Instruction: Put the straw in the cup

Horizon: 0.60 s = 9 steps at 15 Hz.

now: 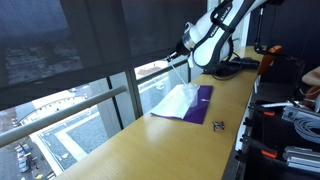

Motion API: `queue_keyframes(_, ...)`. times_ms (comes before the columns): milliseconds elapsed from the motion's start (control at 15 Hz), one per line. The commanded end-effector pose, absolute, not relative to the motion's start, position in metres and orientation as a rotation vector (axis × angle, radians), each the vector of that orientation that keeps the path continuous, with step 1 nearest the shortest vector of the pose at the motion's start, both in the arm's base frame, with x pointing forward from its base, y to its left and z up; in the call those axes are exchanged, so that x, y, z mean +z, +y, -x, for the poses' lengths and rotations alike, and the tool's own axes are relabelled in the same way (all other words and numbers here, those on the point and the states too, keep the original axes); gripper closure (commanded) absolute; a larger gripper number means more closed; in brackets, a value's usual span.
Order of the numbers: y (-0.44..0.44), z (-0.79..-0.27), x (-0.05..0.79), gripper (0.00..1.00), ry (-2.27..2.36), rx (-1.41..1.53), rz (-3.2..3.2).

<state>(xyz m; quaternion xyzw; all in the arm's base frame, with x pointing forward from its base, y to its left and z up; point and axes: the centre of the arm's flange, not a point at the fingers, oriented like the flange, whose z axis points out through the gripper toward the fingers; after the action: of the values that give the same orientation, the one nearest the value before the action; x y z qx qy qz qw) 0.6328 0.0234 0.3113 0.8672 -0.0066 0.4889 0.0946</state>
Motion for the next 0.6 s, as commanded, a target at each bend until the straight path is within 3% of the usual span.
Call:
queue_keyframes(0, 0.019, -0.604, 0.322, 1.00, -0.019, 1.622, -2.435)
queue_keyframes(533, 0.002, -0.596, 0.328, 1.00, -0.051, 1.622, -2.429)
